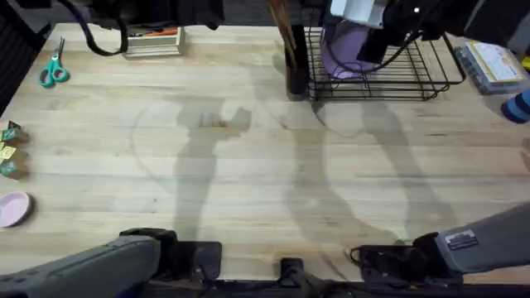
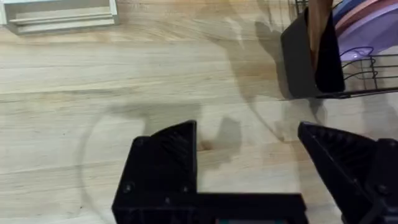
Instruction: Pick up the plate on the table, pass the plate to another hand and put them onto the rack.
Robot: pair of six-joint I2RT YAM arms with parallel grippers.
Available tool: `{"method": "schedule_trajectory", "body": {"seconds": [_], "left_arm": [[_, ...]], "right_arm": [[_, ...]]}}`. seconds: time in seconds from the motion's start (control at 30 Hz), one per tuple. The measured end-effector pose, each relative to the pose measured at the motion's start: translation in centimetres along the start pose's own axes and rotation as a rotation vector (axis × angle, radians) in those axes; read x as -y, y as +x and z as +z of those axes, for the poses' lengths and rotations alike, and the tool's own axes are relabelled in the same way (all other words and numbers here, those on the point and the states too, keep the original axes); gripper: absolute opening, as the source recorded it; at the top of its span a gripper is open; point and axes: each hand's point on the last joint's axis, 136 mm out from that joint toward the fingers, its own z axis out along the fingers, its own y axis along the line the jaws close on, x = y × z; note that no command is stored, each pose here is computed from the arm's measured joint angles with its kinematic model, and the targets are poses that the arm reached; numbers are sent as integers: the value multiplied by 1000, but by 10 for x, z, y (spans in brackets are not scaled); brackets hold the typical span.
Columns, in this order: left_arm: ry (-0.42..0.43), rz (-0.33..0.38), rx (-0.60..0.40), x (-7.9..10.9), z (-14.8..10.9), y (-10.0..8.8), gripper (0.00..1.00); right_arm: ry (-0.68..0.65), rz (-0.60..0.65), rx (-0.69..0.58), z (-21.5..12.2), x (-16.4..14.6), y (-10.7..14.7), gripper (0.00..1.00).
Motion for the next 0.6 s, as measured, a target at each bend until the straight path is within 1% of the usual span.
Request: {"method": "schedule_trajectory", "body": {"seconds": [0.1, 0.27, 0.4, 0.6], "left_arm": [[-4, 0, 0, -1, 0, 0, 993], [-21, 0, 2, -4, 0, 0, 994], [-26, 0, 3, -4, 0, 0, 993], [-26, 0, 3, -5, 0, 0, 994]], "right_arm": [[23, 96, 9, -14, 9, -2, 992], [23, 247, 12, -53, 16, -1, 992], [-29, 382, -13, -82, 5, 4, 992], [-121, 672, -86, -119, -23, 15, 992]]}}
